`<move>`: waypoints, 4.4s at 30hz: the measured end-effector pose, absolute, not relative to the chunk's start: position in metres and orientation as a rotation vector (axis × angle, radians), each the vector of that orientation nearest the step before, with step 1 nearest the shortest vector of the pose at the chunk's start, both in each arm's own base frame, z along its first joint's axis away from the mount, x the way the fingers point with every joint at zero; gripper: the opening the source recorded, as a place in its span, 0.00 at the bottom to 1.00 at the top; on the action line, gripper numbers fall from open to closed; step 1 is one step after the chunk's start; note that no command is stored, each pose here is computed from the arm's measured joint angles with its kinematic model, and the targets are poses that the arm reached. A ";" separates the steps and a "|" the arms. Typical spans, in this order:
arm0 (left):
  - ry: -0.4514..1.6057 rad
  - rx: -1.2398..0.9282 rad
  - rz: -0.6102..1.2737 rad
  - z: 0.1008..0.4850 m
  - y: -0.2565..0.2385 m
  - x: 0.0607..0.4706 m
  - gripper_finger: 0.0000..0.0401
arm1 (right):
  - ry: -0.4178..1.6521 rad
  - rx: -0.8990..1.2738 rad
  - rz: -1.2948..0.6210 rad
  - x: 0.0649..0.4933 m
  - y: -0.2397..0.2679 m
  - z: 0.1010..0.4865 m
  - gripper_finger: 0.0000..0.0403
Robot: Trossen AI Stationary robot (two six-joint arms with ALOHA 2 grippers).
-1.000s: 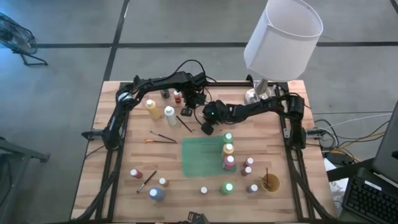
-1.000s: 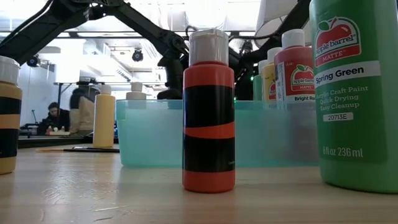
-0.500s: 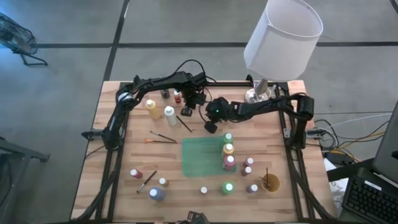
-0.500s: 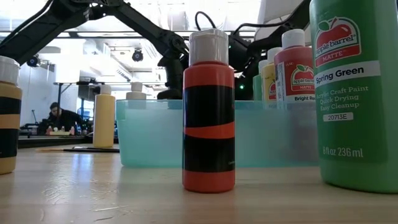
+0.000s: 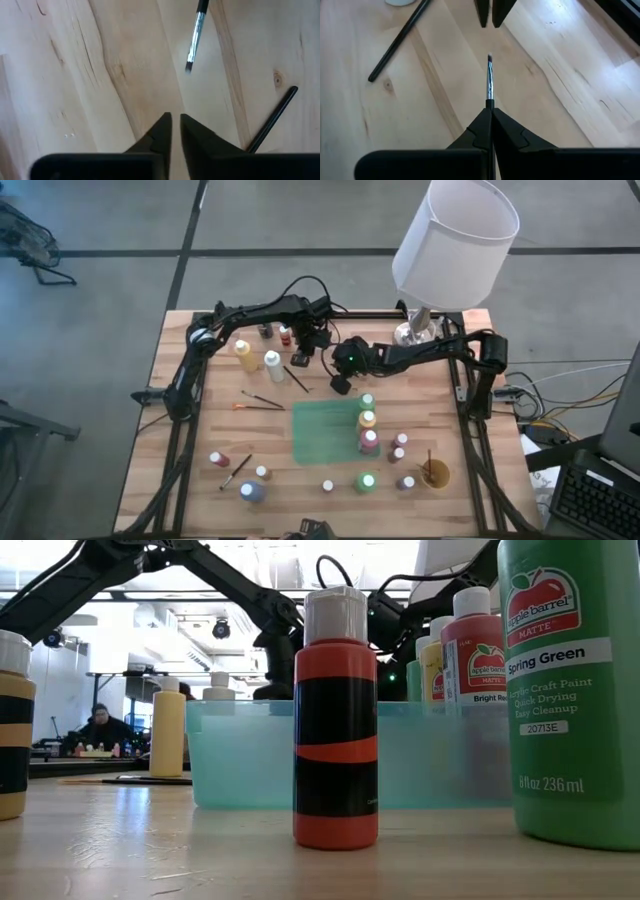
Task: Pick & Place Paint Supplies
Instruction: Put the silver paintbrush into the yellow cup
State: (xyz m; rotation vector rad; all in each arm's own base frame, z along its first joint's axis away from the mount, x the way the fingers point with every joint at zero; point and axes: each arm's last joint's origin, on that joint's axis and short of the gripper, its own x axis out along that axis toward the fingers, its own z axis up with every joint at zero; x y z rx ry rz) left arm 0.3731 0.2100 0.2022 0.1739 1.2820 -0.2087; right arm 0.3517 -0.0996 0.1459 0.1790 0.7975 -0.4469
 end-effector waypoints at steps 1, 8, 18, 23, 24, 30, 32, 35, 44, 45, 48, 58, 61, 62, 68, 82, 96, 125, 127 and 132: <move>1.283 0.165 -0.206 0.201 0.210 0.372 0.16 | 0.799 0.177 -0.447 0.352 -0.100 0.146 0.02; 1.234 0.142 -0.232 0.201 0.213 0.373 0.41 | 0.798 0.174 -0.446 0.351 -0.100 0.146 0.02; 1.231 0.297 -0.236 0.202 0.192 0.390 0.56 | 0.793 0.170 -0.445 0.352 -0.100 0.146 0.02; 1.223 0.337 -0.247 0.202 0.186 0.394 0.55 | 0.791 0.168 -0.441 0.352 -0.100 0.146 0.02; 1.219 0.341 -0.244 0.203 0.186 0.395 0.55 | 0.790 0.168 -0.441 0.352 -0.100 0.146 0.02; 1.203 0.335 -0.244 0.203 0.186 0.396 0.52 | 0.777 0.164 -0.443 0.352 -0.101 0.147 0.02; 1.193 0.318 -0.255 0.203 0.186 0.396 0.52 | 0.763 0.161 -0.443 0.353 -0.101 0.148 0.02; 1.188 0.300 -0.255 0.203 0.185 0.396 0.52 | 0.741 0.150 -0.450 0.355 -0.102 0.150 0.02; 1.174 0.289 -0.252 0.203 0.186 0.397 0.47 | 0.702 0.127 -0.492 0.357 -0.103 0.153 0.02; 1.174 0.287 -0.252 0.203 0.186 0.397 0.44 | 0.695 0.127 -0.492 0.357 -0.104 0.153 0.02; 1.167 0.271 -0.245 0.203 0.186 0.397 0.33 | 0.680 0.131 -0.498 0.358 -0.104 0.154 0.02; 1.113 0.199 -0.278 0.204 0.191 0.396 0.03 | 0.651 0.134 -0.508 0.359 -0.105 0.156 0.02; 1.114 0.197 -0.281 0.204 0.191 0.396 0.02 | 0.651 0.133 -0.507 0.359 -0.105 0.156 0.02; 1.116 0.196 -0.282 0.204 0.191 0.395 0.02 | 0.653 0.130 -0.504 0.359 -0.105 0.156 0.02; 1.123 0.178 -0.280 0.204 0.192 0.394 0.02 | 0.649 0.129 -0.497 0.357 -0.104 0.163 0.03; 1.145 0.070 -0.206 0.202 0.202 0.388 0.01 | 0.766 0.049 -0.391 0.300 -0.060 0.247 0.36; 1.075 0.412 -0.064 0.277 0.182 0.378 0.01 | 0.717 0.170 -0.433 0.220 -0.041 0.305 0.49; 0.751 1.596 -0.059 0.385 -0.024 0.367 0.01 | 0.471 0.313 -0.143 0.162 -0.023 0.333 0.37; 0.764 1.706 -0.057 0.375 -0.035 0.369 0.01 | 0.466 0.324 -0.093 0.162 -0.022 0.334 0.39; 0.728 2.005 0.002 0.354 -0.055 0.377 0.01 | 0.414 0.371 -0.049 0.169 -0.021 0.336 0.44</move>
